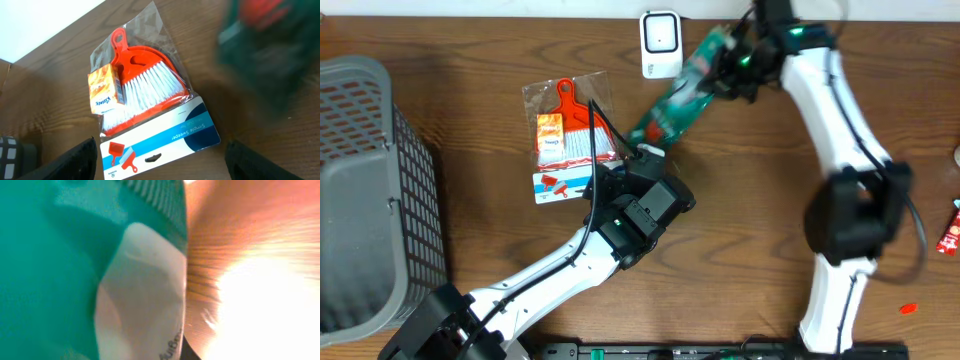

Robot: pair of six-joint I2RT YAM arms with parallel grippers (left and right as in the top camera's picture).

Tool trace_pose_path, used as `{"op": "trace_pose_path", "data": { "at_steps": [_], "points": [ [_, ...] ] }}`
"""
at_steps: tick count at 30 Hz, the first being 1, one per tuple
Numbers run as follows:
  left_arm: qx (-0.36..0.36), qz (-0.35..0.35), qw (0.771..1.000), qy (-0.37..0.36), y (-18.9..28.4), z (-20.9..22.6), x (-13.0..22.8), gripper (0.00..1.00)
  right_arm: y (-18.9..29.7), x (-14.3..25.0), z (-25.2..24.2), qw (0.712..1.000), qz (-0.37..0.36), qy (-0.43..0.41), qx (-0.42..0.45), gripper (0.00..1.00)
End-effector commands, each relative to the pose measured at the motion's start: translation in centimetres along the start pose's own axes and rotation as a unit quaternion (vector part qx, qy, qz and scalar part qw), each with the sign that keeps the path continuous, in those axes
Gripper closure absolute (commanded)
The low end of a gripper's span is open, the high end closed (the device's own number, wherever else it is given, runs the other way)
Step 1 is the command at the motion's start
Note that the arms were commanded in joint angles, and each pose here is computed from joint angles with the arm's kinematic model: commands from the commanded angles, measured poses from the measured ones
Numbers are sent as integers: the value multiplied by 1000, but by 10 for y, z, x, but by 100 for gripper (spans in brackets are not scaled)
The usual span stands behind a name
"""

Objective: Scan the item barcode
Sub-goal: 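Carry the gloves pack away to the right edge with the right gripper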

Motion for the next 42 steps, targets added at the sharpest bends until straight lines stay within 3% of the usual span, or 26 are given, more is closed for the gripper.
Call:
{"op": "trace_pose_path", "data": {
  "at_steps": [1, 6, 11, 15, 16, 21, 28, 30, 34, 36, 39, 42],
  "points": [
    [-6, 6, 1000, 7, -2, 1, 4, 19, 74, -16, -13, 988, -131, -8, 78, 99],
    [-5, 6, 1000, 7, -2, 1, 4, 18, 159, -1, -66, 942, -237, -118, 207, 99],
    [-5, 6, 1000, 7, -2, 1, 4, 19, 200, 25, -105, 913, -244, -160, 284, 99],
    [-4, 6, 1000, 7, -2, 1, 4, 19, 233, 41, -146, 854, -272, -230, 381, 99],
    [0, 6, 1000, 6, -2, -1, 4, 18, 234, 40, -150, 853, -269, -221, 389, 99],
    [26, 6, 1000, 6, -2, -9, 4, 18, 241, 37, -156, 842, -282, -233, 397, 99],
    [35, 6, 999, 6, -2, -12, 3, 18, 278, 8, -179, 787, -374, -254, 420, 99],
    [35, 6, 999, 6, -2, -12, 3, 18, 282, -7, -182, 790, -388, -253, 401, 99],
    [35, 6, 999, 6, -2, -12, 3, 18, 281, -48, -183, 827, -395, -226, 329, 99],
    [35, 6, 999, 7, -2, -12, 4, 18, 288, -68, -190, 827, -413, -219, 312, 99],
    [35, 6, 999, 6, -2, -12, 3, 19, 310, -85, -214, 802, -443, -219, 334, 99],
    [35, 6, 999, 7, -2, -12, 3, 18, 340, -80, -251, 753, -463, -253, 393, 99]
  ]
}}
Point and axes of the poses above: each gripper's point midway between its finger pads, its own y axis back along the fingers, its own z axis along the line the jaws close on, x = y × z, the point moved 1 cm from there along y, back along the fingers, and after that the axes turned 12 degrees about -y, right-handed, at the moved point
